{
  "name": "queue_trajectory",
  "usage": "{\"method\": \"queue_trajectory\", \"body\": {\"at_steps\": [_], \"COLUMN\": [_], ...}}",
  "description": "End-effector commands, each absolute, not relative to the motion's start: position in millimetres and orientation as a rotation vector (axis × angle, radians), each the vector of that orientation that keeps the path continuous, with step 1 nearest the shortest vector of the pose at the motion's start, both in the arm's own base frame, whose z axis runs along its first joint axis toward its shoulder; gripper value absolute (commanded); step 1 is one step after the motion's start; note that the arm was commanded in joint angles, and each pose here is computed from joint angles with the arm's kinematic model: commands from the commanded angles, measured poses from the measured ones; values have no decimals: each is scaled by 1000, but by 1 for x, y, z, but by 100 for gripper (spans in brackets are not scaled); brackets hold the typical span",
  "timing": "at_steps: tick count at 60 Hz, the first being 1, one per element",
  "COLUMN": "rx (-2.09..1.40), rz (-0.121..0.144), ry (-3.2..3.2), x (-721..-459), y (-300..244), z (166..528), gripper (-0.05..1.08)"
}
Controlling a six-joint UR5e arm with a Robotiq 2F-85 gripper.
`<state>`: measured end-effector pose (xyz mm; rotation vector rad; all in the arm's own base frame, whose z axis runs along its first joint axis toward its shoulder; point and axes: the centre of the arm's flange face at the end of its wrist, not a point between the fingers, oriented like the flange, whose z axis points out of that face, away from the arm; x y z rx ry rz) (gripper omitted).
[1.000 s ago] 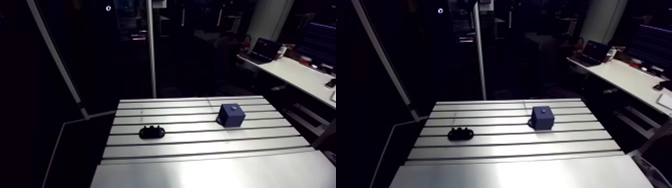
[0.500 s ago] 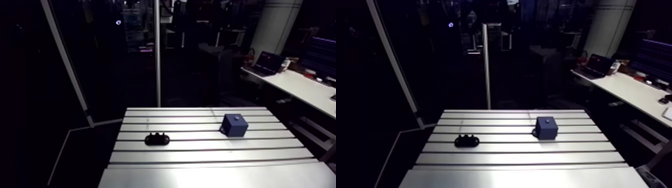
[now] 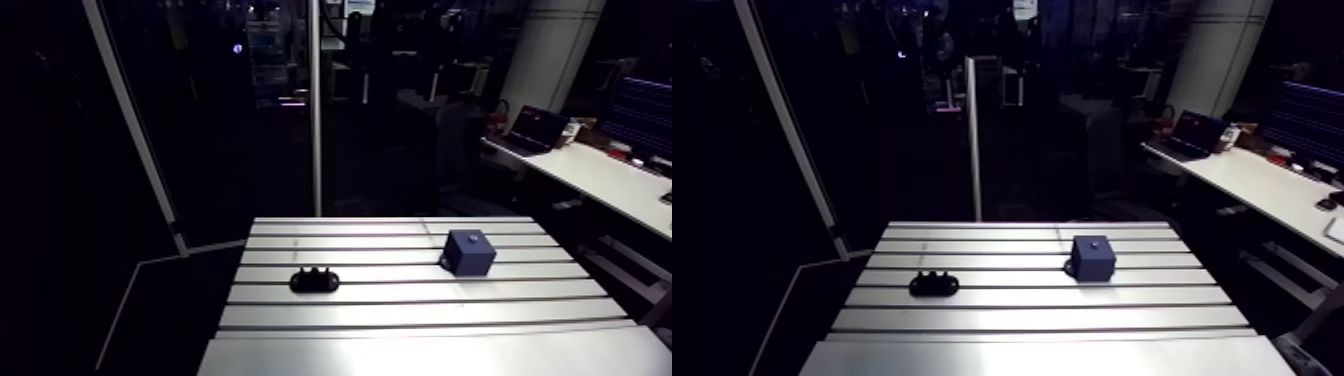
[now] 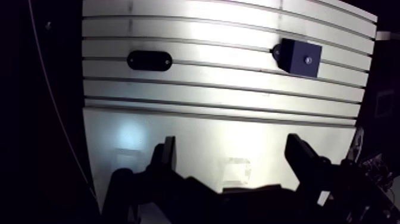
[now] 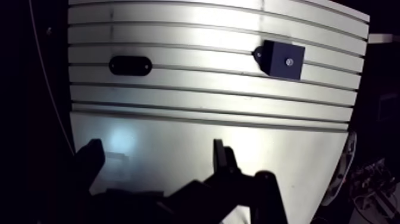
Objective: Pick up the M10 bolt and insert it into the hole until fully seated.
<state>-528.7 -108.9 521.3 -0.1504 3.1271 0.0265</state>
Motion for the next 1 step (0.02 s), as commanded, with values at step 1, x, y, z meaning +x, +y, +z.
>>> {"method": "queue_trajectory", "body": {"at_steps": [1], "rx": [-148], "rz": [28], "ry": [3125], "x": [-530], "y": [-108], "z": [520], "gripper": [1]}}
